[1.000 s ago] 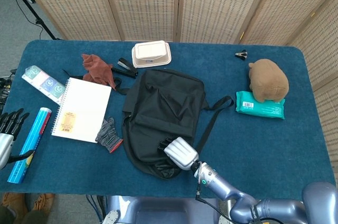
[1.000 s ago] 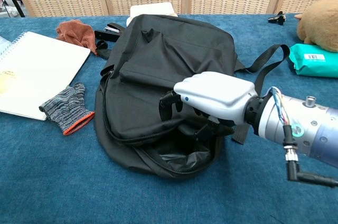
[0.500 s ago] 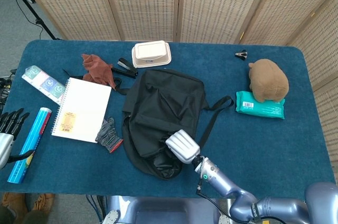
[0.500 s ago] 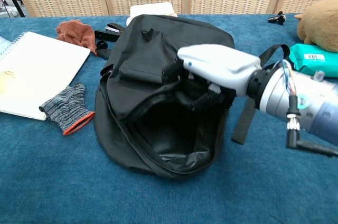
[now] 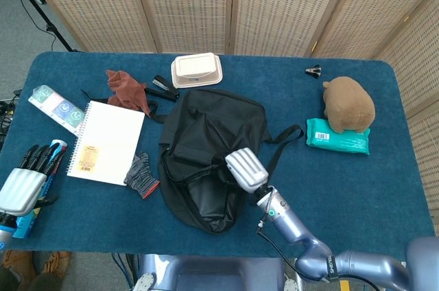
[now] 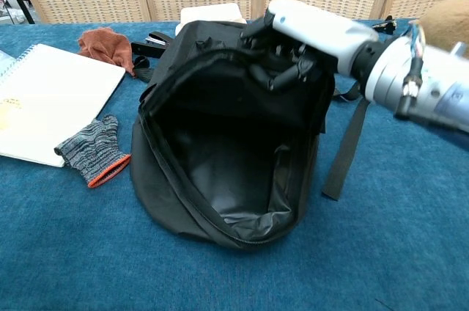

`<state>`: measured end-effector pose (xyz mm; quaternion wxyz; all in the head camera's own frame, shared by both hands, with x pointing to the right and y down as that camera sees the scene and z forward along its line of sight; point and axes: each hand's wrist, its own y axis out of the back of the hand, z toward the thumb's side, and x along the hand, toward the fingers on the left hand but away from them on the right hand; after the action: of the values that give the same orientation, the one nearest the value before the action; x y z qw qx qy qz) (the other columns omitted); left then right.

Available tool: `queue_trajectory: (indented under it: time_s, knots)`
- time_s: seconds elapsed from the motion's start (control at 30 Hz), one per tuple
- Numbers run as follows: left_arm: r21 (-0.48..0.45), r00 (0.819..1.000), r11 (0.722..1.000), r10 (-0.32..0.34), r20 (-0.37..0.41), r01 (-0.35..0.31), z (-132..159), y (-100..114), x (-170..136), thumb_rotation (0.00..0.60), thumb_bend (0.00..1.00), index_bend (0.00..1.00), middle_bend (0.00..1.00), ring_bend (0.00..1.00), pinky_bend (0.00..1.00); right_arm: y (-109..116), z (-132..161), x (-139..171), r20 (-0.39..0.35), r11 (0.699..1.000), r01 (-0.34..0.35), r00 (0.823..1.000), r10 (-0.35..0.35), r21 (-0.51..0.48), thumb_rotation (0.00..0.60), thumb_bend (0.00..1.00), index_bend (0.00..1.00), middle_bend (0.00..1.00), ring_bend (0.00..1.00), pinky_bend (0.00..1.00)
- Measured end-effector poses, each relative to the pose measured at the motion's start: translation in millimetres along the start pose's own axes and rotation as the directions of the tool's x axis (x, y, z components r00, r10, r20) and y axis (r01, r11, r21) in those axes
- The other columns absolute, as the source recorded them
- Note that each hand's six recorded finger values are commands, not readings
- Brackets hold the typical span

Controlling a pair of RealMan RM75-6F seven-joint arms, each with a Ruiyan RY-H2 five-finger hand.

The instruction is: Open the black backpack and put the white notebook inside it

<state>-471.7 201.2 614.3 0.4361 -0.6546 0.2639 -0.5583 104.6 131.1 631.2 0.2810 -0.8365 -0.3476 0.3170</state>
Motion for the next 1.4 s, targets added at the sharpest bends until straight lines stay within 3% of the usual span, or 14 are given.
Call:
queue_trajectory:
  time_s: [0.23,0.67,1.23,1.4]
  knots:
    - [0.103,0.999,0.994,-0.035,-0.003,0.035,10,-27,21,0.600,0.00,0.00,0.00,0.00,0.00,10,-3,-1,0.041,0.999,0.001,0.999,0.001,-0.036,0.600,0.61,0.63,0.58,0.54,0.61]
    - [0.227,1.000,0.974,0.004,0.001,-0.004,13,-43,53,0.600,0.00,0.00,0.00,0.00,0.00,13,-3,-1,0.067,0.998,-0.004,0.998,0.008,-0.061,0.600,0.61,0.64,0.59,0.54,0.61]
    - [0.285,1.000,0.959,-0.002,0.031,-0.007,13,-65,63,0.600,0.00,0.00,0.00,0.00,0.00,17,-8,1,0.079,0.998,0.004,0.997,0.001,-0.067,0.600,0.61,0.64,0.59,0.54,0.61]
    - [0.286,0.999,0.958,0.014,0.035,-0.023,17,-67,68,0.600,0.07,0.00,0.00,0.00,0.00,19,-10,2,0.082,0.998,0.007,0.997,-0.001,-0.069,0.600,0.61,0.64,0.59,0.54,0.61]
